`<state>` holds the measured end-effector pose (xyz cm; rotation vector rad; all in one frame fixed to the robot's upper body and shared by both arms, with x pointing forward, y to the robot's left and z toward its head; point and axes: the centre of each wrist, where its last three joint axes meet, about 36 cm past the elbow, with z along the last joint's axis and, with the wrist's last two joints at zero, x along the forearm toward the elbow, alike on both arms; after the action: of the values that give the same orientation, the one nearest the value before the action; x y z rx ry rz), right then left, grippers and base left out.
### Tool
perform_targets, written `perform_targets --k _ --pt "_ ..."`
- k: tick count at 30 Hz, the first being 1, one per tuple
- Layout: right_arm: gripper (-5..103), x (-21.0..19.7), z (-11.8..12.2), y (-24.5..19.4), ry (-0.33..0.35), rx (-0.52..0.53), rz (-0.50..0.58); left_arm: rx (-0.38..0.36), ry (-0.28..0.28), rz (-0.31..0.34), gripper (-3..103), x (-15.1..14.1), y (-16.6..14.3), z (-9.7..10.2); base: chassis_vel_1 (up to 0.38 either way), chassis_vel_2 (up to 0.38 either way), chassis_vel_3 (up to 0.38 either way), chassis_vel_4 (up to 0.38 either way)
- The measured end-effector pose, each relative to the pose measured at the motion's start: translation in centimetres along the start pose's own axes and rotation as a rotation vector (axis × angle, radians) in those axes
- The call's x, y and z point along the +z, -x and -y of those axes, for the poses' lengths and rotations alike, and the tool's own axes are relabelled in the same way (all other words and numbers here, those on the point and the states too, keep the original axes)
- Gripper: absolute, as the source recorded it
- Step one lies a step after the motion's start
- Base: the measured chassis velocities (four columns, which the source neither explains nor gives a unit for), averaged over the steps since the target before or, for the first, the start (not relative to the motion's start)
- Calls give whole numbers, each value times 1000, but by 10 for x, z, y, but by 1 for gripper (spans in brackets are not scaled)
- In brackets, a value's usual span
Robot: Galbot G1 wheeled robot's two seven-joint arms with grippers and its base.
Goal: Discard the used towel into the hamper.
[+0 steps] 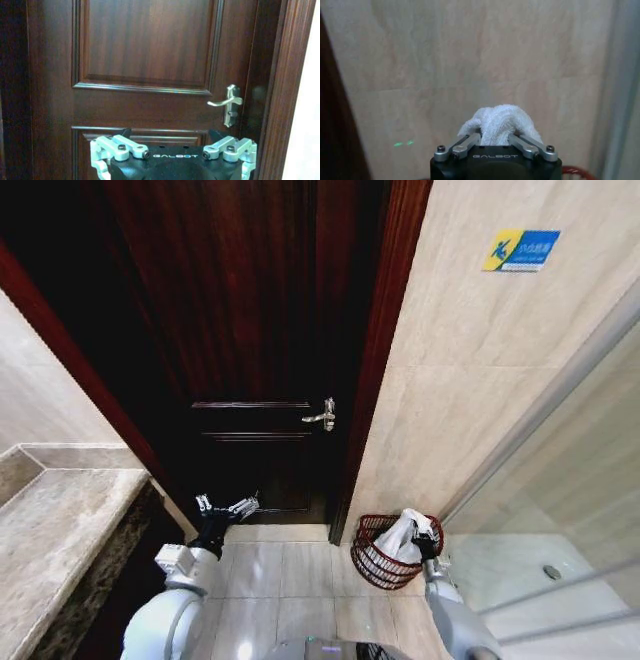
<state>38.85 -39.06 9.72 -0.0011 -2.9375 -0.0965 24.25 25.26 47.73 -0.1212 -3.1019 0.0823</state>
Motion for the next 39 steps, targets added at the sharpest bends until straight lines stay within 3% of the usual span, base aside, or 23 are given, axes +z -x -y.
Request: perform_targets --k 3,7,9,14,26,32,39 --pt "8 -12 13 8 -8 -109 -99 0 0 0 100 0 0 0 0 0 0 0" --pt "8 -23 19 17 1 -158 -166 0 0 0 100 0 0 0 0 0 0 0" --pt "8 -34 25 28 11 -186 -250 0 0 0 100 0 0 0 0 0 0 0" --pt "8 -46 35 39 -33 -202 -392 0 0 0 100 0 0 0 0 0 0 0" --pt "8 -46 56 48 -127 -176 -582 0 0 0 100 0 0 0 0 0 0 0" --pt "8 -49 46 60 -157 -188 -621 0 0 0 100 0 0 0 0 0 0 0" --pt "8 -45 18 74 -221 -176 -680 0 0 0 100 0 0 0 0 0 0 0"
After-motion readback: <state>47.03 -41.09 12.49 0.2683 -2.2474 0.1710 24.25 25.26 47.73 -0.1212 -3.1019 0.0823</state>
